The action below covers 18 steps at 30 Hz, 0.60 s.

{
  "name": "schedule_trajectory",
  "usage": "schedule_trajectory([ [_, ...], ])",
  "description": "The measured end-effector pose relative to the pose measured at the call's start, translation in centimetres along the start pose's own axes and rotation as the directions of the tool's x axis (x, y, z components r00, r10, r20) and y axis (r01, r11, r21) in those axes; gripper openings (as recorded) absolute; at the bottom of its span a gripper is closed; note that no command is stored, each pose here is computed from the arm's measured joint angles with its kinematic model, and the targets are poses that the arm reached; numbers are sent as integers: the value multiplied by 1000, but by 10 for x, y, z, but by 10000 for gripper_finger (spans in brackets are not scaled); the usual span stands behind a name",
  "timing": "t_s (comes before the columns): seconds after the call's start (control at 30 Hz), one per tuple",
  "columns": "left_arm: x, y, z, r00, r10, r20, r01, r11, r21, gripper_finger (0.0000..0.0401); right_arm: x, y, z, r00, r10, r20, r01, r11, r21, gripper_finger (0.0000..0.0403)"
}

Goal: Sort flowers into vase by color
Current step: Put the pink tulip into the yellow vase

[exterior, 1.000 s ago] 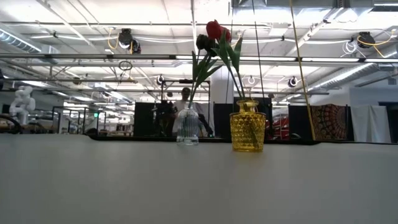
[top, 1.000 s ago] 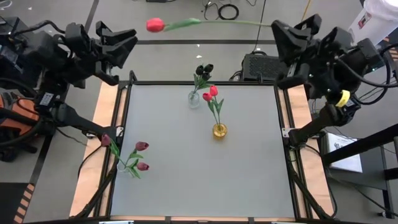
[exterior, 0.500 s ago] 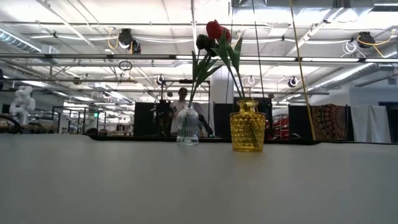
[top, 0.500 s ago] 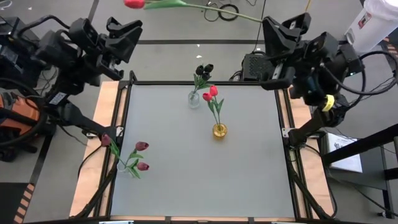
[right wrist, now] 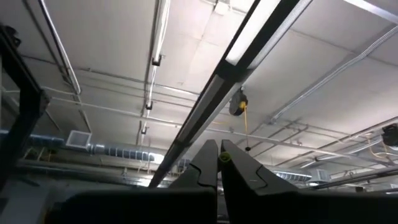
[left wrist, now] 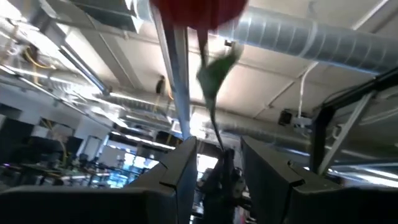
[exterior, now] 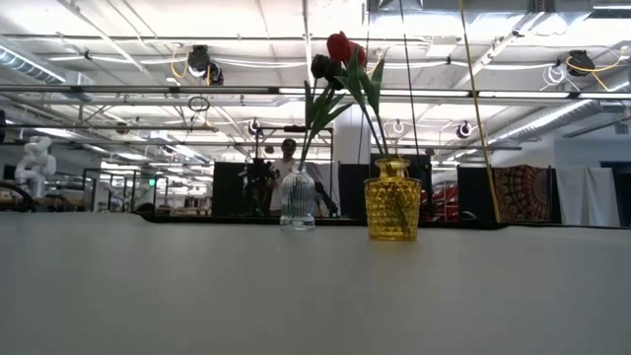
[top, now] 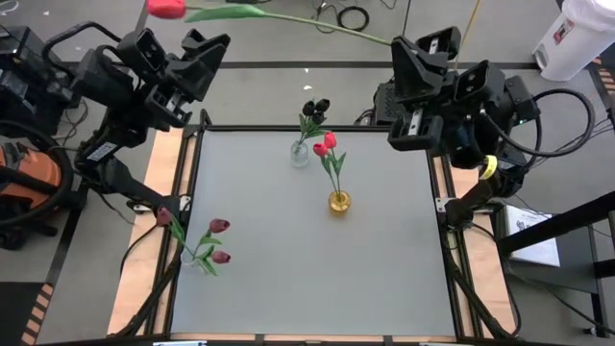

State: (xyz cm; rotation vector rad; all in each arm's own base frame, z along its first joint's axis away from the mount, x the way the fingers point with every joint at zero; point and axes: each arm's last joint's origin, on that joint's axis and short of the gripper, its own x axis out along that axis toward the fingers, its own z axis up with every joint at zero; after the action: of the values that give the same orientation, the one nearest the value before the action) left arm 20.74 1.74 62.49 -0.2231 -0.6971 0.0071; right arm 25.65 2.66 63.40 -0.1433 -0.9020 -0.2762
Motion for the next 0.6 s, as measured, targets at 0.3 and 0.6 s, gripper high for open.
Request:
schedule_trajectory([
  [0.3,4,1,-7,997,-70,-35,68,997,-38,148,1,3,-4,1000,24,17,-24,999,24,0],
  [0.6,7,4,-11,999,-25,-33,23,997,-70,250,1,4,-6,999,33,-3,-32,999,25,0],
])
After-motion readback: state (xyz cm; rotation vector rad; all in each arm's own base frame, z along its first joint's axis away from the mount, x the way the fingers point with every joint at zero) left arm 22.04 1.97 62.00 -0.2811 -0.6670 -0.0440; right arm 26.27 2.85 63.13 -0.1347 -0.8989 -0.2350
